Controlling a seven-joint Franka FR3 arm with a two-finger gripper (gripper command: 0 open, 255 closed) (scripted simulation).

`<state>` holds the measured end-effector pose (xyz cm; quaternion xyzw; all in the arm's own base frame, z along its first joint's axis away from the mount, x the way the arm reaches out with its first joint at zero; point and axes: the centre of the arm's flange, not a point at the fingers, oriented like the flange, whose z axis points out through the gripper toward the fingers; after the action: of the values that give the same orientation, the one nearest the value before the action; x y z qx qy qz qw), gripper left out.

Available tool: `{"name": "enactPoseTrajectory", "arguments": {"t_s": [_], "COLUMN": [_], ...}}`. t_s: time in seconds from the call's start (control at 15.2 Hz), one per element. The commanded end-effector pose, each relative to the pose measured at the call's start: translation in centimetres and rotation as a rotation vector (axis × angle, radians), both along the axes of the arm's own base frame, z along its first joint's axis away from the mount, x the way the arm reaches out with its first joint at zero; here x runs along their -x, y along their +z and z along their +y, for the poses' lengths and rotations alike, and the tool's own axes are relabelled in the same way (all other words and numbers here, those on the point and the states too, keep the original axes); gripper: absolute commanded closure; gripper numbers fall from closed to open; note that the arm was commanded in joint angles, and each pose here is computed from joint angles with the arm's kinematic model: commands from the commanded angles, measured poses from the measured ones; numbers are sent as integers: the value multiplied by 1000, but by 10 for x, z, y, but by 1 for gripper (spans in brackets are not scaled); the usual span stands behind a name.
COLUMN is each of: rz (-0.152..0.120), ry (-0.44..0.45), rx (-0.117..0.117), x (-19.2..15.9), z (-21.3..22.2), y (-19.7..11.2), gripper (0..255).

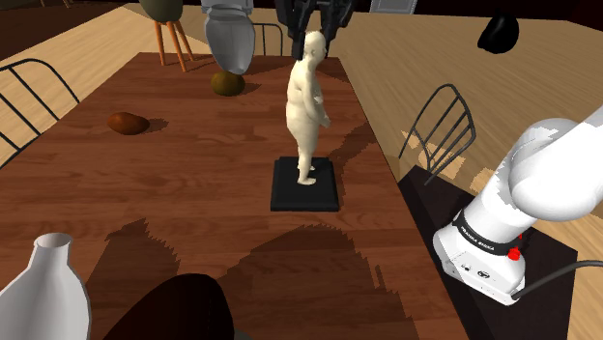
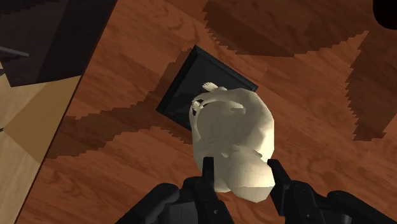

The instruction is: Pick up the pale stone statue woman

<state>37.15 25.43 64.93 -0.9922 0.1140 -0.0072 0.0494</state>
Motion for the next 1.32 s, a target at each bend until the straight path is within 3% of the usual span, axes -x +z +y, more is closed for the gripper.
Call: {"name": "enactPoseTrajectory", "arguments": {"t_s": [0.0, 0.46, 1.25], "rz": [0, 0, 0], "ry": [0, 0, 0], "rx": [0, 0, 0], "x": [0, 0, 0], "z": [0, 0, 0], "y": [-1, 0, 63], "gripper": [255, 255, 255]}}
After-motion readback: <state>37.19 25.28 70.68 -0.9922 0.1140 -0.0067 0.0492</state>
